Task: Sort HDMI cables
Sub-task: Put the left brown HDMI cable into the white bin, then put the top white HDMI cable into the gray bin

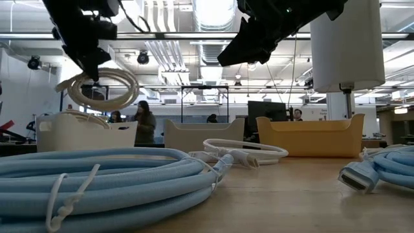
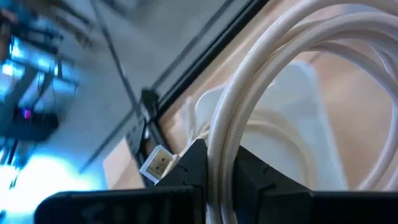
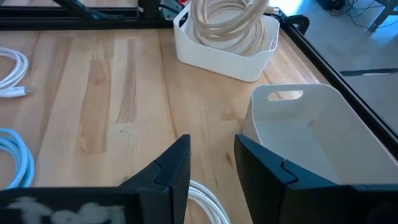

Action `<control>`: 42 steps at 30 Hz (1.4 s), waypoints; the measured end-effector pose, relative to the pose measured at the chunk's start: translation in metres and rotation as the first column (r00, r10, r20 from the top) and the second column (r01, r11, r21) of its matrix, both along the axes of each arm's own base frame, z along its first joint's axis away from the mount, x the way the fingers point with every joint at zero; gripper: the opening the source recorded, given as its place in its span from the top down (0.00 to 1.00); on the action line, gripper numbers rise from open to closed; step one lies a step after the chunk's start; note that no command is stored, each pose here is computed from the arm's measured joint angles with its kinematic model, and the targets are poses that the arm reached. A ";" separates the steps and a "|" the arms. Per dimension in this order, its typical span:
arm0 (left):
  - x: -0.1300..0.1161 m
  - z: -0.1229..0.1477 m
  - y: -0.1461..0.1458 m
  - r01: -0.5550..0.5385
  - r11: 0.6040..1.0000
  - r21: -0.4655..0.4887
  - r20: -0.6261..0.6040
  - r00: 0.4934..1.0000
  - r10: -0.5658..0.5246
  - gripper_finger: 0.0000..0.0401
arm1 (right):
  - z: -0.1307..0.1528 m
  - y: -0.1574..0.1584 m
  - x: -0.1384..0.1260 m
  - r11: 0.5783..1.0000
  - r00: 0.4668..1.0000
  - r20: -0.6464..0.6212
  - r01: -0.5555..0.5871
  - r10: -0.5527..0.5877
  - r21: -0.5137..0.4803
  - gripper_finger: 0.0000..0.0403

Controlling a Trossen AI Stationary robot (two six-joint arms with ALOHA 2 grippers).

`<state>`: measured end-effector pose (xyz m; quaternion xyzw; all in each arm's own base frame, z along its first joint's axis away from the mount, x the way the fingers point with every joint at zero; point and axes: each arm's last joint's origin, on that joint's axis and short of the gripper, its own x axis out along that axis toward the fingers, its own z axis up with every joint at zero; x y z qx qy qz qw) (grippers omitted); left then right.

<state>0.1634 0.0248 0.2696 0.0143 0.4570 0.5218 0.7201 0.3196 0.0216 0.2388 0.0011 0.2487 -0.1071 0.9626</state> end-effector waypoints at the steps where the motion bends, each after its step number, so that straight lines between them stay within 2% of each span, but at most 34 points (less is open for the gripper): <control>1: -0.001 -0.001 0.004 -0.021 1.000 -0.006 -0.013 1.000 0.021 0.90 | 0.000 0.000 0.000 1.000 1.000 0.000 -0.001 0.001 -0.002 0.70; 8: -0.012 -0.023 0.024 -0.139 0.989 -0.047 -0.101 0.986 0.133 0.89 | 0.000 0.000 0.000 1.000 1.000 -0.001 -0.001 0.001 -0.002 0.68; 15: -0.013 -0.042 0.026 -0.135 0.989 -0.063 -0.115 0.985 0.127 0.86 | -0.001 0.000 -0.001 1.000 1.000 -0.006 -0.003 0.003 -0.006 0.68; 24: -0.012 -0.043 0.026 -0.112 0.990 -0.088 -0.117 0.988 0.102 0.72 | -0.006 0.000 -0.003 1.000 1.000 -0.022 -0.003 0.003 -0.007 0.71; 32: -0.012 -0.043 0.027 -0.118 0.989 -0.093 -0.116 0.987 0.107 0.60 | -0.011 0.000 -0.005 0.999 0.999 -0.027 0.020 -0.019 0.031 0.69; 38: -0.008 -0.034 0.027 -0.079 0.993 -0.087 -0.118 0.991 0.069 0.58 | -0.011 0.000 -0.005 1.000 0.999 -0.029 0.014 -0.013 0.021 0.68; 42: -0.003 -0.022 0.027 -0.062 0.994 -0.094 -0.073 0.996 0.055 0.58 | -0.011 0.000 -0.005 1.000 1.000 -0.026 0.012 -0.011 0.022 0.68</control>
